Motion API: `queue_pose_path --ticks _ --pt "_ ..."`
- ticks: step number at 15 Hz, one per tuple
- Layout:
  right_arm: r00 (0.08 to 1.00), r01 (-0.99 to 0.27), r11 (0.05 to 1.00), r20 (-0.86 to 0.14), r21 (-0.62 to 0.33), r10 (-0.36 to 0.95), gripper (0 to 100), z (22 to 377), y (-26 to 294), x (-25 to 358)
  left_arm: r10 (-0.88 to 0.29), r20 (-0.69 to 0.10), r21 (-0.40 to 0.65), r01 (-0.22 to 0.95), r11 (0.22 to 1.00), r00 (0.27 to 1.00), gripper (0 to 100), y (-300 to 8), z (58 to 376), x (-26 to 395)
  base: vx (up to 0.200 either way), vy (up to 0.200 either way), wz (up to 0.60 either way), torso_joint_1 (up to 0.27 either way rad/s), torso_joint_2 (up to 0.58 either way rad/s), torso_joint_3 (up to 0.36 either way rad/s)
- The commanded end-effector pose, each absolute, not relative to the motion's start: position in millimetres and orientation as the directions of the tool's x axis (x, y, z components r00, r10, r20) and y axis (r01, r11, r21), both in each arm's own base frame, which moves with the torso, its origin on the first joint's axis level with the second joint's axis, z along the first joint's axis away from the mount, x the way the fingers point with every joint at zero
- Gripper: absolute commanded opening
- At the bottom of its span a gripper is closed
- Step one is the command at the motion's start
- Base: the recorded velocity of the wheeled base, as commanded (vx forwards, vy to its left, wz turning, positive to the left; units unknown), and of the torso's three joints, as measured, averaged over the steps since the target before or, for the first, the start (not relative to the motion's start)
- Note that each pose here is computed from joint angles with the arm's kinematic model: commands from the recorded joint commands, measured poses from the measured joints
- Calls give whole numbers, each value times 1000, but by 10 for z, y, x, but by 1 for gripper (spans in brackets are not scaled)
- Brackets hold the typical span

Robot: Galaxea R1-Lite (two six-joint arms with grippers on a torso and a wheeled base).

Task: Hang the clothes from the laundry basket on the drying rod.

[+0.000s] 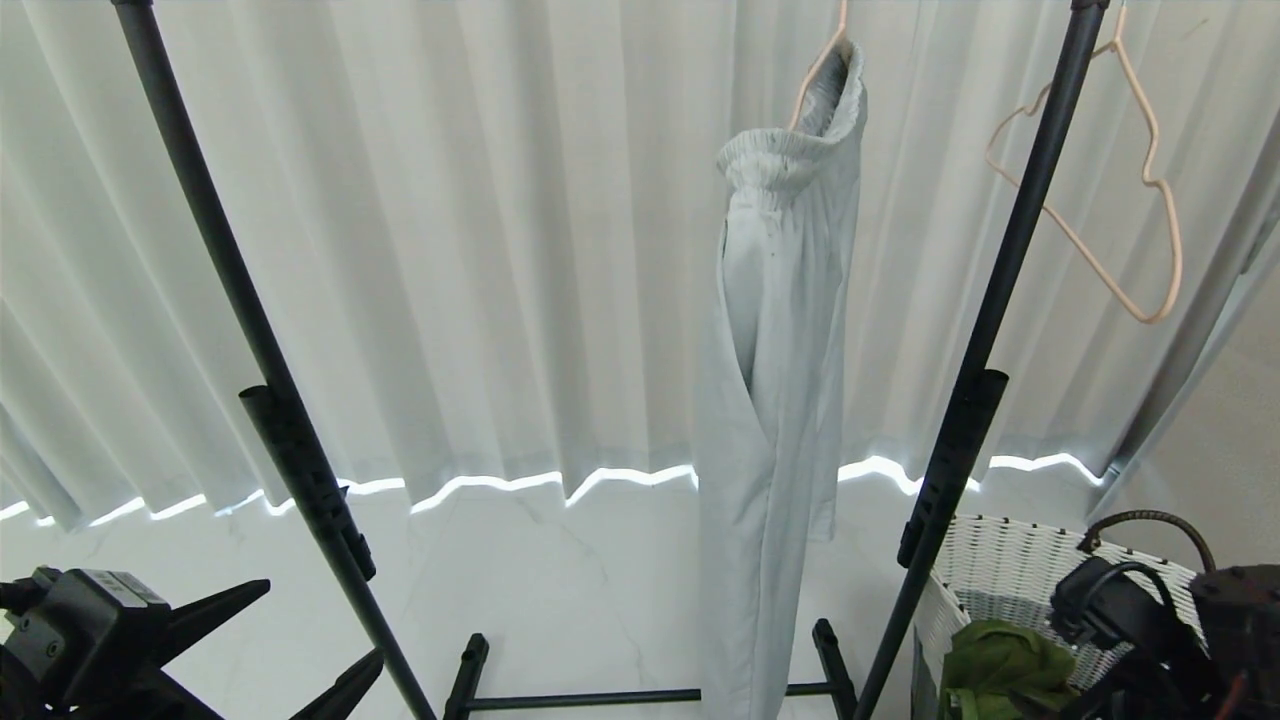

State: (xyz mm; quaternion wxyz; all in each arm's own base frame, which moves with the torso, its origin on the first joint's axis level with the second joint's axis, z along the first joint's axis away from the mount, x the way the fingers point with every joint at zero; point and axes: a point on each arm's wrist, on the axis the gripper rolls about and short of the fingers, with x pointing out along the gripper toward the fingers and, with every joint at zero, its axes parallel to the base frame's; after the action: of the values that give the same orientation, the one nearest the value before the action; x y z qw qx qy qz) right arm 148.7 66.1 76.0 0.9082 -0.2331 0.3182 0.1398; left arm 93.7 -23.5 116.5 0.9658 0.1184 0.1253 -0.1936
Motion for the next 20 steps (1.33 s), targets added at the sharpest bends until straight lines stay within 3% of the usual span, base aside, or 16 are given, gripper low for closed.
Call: queue_pose_path --ticks 1,5,11,13,20 --pt "696 -429 811 -718 -397 16 100 490 927 1865 -341 -284 181 400 899 896 100 -231 1169 932 0 0 0 0 0 0" --pt "656 -525 737 -754 -425 32 100 279 1280 1985 -334 -287 178 393 902 898 100 -225 1166 938 0 0 0 0 0 0" --pt "629 -489 691 -764 -532 -142 100 -10 1266 2077 -334 -289 176 393 903 897 100 -225 1164 939 0 0 0 0 0 0" --pt "639 -457 684 -745 -568 -191 100 -14 1231 2115 -334 -290 176 393 903 897 100 -225 1163 939 0 0 0 0 0 0" --pt "682 -430 697 -712 -574 -167 100 174 1207 2067 -334 -286 177 392 903 898 100 -224 1167 934 0 0 0 0 0 0"
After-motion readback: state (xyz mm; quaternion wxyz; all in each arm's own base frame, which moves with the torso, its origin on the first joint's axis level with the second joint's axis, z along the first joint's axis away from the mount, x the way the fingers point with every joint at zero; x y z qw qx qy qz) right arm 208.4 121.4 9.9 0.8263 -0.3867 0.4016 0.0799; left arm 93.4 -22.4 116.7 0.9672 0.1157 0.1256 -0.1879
